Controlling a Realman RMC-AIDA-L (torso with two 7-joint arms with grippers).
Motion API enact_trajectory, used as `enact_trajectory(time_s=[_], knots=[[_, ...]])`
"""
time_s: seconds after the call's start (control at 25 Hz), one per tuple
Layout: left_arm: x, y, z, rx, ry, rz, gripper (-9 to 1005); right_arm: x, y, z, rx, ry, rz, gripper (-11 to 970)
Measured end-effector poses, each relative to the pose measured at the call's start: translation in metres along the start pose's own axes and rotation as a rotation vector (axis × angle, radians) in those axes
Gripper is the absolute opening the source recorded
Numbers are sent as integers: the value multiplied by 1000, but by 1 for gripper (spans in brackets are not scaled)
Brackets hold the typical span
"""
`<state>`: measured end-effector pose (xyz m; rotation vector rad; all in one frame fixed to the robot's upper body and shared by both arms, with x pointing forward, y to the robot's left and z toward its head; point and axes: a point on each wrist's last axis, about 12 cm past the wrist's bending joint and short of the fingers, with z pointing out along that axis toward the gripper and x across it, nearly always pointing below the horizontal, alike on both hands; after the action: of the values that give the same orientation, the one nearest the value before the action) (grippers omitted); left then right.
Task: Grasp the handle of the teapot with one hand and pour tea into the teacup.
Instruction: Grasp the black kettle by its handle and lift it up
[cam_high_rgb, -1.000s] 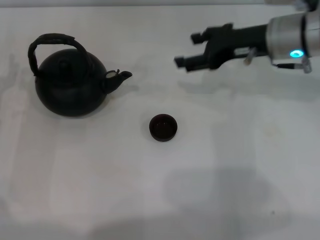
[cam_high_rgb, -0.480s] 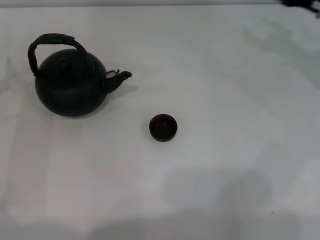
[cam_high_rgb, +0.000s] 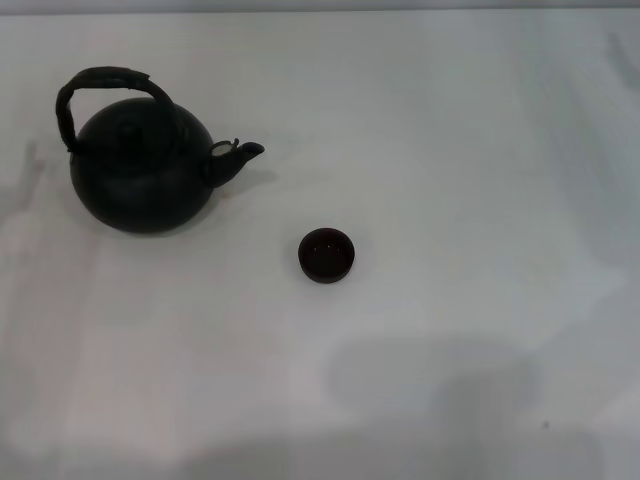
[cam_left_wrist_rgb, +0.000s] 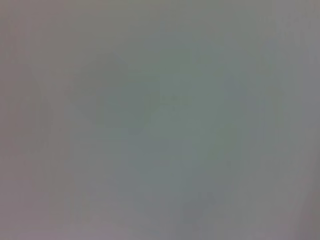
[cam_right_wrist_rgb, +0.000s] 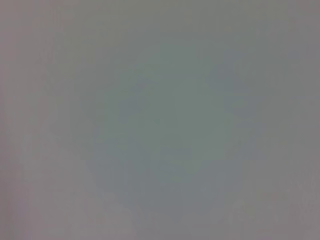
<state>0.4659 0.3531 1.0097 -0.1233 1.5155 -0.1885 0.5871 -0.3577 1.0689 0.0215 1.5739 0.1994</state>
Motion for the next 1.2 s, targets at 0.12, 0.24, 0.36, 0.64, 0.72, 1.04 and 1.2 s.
enact_trajectory(time_s=[0.12,0.24,0.36,0.64,0.72,1.04,1.2], knots=[[0,2,-19,44,-3,7,816,3,-3,1,29,29,-1,845],[2,1,-37,98,15,12,816,4,-4,1,38,38,-3,845],[4,-2,-49,159,40,20,816,5,-5,2,49,50,-2,845],[10,-15,-47,257,90,28,816,4,-4,5,53,54,-2,845],[12,-18,-40,265,101,37,816,4,-4,5,53,55,-1,845],[17,-28,-6,264,153,65,816,9,-4,1,57,64,14,845],[18,-32,5,266,169,70,816,9,-4,1,54,61,15,845]])
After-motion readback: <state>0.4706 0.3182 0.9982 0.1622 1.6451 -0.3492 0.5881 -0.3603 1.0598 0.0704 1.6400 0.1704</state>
